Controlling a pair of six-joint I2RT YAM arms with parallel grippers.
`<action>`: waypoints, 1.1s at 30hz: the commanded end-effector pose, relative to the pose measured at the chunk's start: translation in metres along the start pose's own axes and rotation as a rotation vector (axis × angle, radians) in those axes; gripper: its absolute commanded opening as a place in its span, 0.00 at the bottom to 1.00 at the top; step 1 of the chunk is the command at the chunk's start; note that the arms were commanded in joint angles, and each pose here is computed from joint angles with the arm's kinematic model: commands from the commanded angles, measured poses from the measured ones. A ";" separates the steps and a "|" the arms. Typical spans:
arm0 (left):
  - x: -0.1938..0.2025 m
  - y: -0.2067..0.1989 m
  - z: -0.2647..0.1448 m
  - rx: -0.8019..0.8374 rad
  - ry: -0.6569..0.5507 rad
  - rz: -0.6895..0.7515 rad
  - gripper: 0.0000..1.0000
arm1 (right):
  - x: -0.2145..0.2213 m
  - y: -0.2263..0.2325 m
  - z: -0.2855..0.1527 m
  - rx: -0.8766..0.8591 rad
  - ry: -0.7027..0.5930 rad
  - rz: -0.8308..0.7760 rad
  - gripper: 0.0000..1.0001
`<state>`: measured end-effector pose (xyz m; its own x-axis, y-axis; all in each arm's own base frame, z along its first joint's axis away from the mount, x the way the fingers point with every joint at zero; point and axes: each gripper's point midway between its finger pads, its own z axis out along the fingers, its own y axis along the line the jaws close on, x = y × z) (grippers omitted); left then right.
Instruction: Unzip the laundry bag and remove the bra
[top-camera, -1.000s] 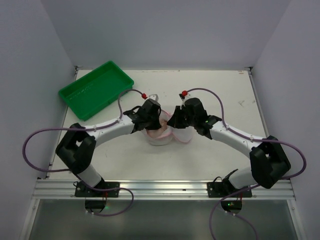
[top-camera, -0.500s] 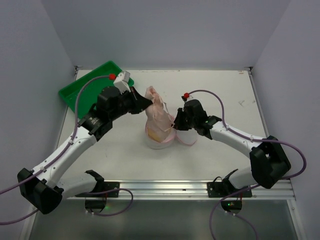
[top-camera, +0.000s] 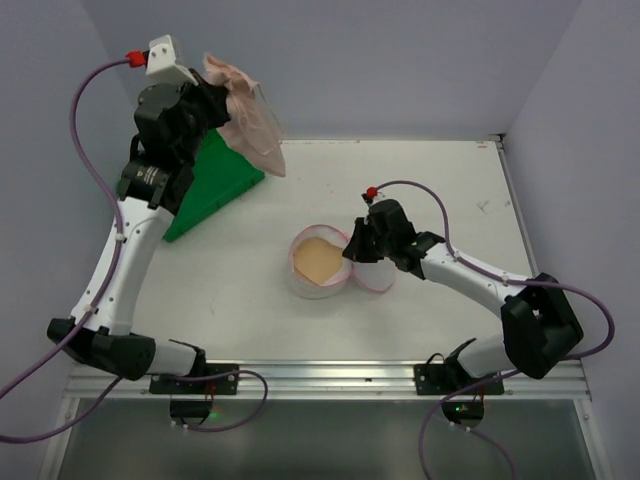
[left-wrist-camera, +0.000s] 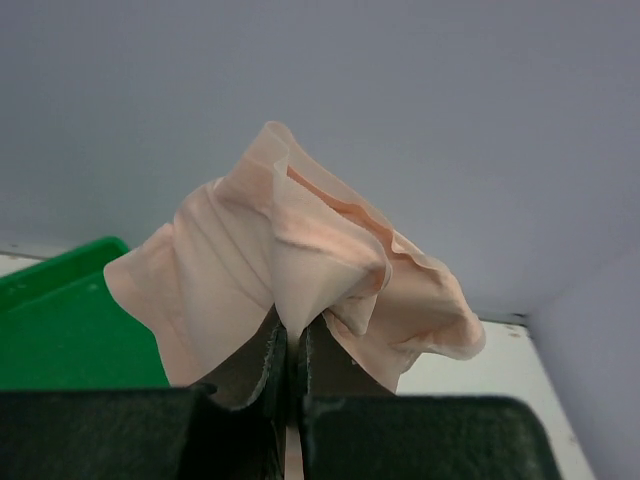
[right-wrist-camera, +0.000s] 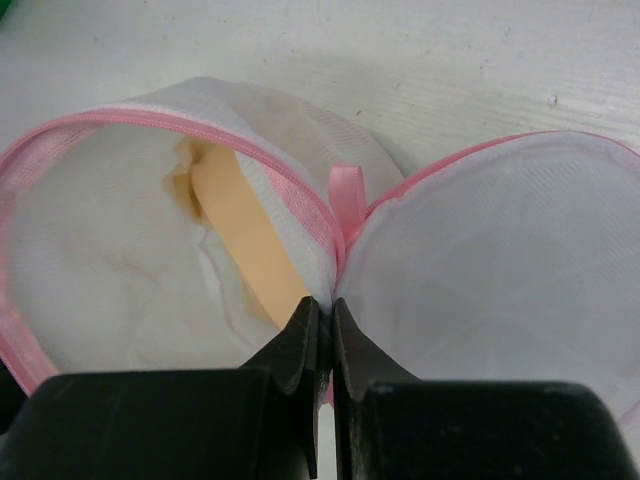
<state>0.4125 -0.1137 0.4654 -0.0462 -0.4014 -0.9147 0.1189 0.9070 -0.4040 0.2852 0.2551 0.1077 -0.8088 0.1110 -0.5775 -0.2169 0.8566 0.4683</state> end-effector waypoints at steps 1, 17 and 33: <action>-0.009 0.057 0.035 -0.227 -0.040 0.154 0.00 | -0.016 0.023 -0.018 -0.084 -0.035 -0.046 0.00; 0.074 0.281 0.148 -0.578 0.109 0.136 0.00 | -0.008 0.025 -0.019 -0.113 0.003 -0.101 0.00; 0.222 0.286 0.179 -0.375 0.439 -0.059 0.79 | -0.006 0.016 -0.011 -0.076 0.016 -0.109 0.00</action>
<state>0.6018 0.0466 0.0873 -0.5394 -0.4216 -0.7289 -0.3347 0.9016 -0.2738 0.2729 0.2584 0.1129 -0.8125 0.0209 -0.5826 -0.3099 0.8310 0.4619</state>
